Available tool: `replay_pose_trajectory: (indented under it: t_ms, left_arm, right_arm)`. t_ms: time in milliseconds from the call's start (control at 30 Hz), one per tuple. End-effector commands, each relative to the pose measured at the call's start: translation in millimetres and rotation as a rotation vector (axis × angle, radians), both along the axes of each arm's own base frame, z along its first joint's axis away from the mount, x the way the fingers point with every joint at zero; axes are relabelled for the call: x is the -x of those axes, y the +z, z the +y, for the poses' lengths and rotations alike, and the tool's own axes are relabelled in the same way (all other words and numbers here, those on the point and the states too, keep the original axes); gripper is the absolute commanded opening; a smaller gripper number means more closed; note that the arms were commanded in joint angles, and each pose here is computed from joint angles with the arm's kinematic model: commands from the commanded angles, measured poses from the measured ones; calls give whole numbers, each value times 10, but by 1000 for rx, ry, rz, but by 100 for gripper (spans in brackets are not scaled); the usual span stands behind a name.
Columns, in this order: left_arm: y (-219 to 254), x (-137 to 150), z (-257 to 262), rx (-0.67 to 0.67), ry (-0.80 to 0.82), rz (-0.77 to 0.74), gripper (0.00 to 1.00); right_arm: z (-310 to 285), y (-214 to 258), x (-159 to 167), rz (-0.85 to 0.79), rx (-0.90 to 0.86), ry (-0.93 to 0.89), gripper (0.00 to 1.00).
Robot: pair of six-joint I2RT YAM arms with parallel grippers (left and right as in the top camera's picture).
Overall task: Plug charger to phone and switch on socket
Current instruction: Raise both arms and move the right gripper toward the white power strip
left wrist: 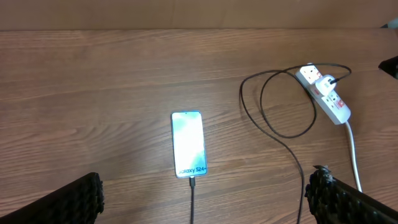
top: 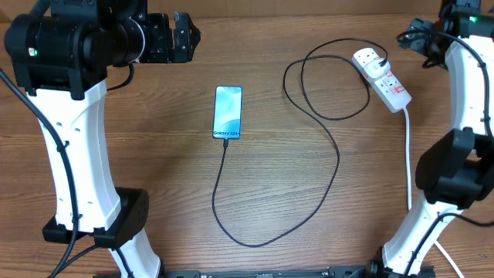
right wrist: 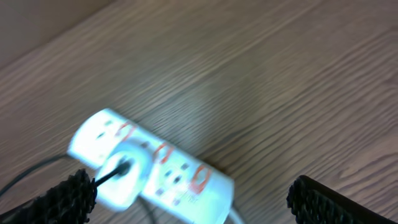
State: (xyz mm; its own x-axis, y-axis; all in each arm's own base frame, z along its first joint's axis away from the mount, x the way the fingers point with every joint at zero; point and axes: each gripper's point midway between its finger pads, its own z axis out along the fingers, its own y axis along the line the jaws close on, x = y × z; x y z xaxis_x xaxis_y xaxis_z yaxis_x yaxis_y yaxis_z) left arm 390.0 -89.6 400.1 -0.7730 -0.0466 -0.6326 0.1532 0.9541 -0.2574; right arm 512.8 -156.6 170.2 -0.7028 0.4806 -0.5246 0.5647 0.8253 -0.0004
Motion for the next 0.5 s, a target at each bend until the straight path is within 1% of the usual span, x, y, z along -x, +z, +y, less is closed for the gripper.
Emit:
replay_pose_trajectory:
  t_ms: [0, 267, 467]
  left_arm:
    - [-35, -16, 9, -11, 5, 9, 100]
    - [-35, -16, 9, -11, 5, 9, 100]
    - [-35, -16, 9, -11, 5, 9, 100]
  right_arm:
    - [-227, -192, -29, 24, 33, -64, 100]
    - [-263, -810, -50, 121, -8, -65, 100]
    - [-212, -1075, -44, 152, -42, -52, 100]
